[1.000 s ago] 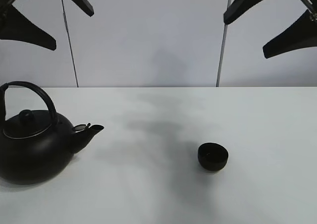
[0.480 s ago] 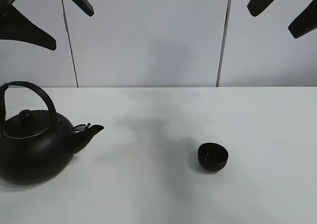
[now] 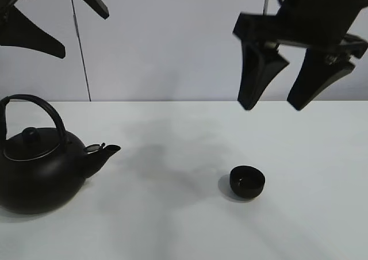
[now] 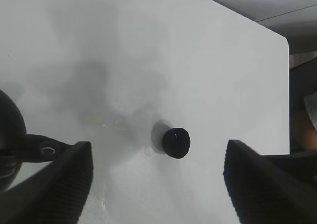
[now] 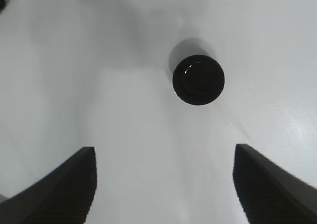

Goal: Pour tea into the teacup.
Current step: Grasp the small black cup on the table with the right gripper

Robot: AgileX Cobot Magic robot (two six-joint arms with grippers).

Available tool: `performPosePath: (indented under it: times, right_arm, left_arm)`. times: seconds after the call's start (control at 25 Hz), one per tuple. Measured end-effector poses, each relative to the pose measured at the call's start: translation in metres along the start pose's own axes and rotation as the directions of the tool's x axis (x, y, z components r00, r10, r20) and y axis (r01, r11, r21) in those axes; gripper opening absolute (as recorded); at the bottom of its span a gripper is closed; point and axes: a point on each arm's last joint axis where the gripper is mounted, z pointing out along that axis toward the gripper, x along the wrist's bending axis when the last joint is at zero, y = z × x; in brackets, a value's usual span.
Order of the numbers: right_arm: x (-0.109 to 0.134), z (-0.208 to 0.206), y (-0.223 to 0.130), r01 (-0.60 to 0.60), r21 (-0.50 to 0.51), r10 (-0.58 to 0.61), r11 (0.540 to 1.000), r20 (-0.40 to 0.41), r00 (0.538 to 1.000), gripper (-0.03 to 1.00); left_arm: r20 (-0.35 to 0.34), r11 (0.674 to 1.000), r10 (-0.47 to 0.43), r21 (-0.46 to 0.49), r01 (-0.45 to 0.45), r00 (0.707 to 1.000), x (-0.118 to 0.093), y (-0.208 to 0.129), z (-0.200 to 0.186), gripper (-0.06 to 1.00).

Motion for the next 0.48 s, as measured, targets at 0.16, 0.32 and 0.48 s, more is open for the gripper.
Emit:
performPosePath:
  times: [0.16,0.32,0.48]
  right_arm:
    - [0.009,0.043,0.006,0.032,0.091,-0.035,0.995,0.029,0.999,0.52]
    - [0.011,0.076,0.009,0.050,0.139,-0.059,0.989,0.059,0.997,0.53]
    - [0.006,0.092,0.009,0.043,0.166,-0.060,0.985,0.100,0.993,0.55]
  left_arm:
    - [0.000,1.000,0.000,0.000,0.000,1.000,0.000,0.000,0.000,0.53]
    - [0.000,1.000,0.000,-0.001,0.000,1.000,0.000,0.000,0.000,0.53]
    - [0.000,1.000,0.000,-0.002,0.000,1.000,0.000,0.000,0.000,0.53]
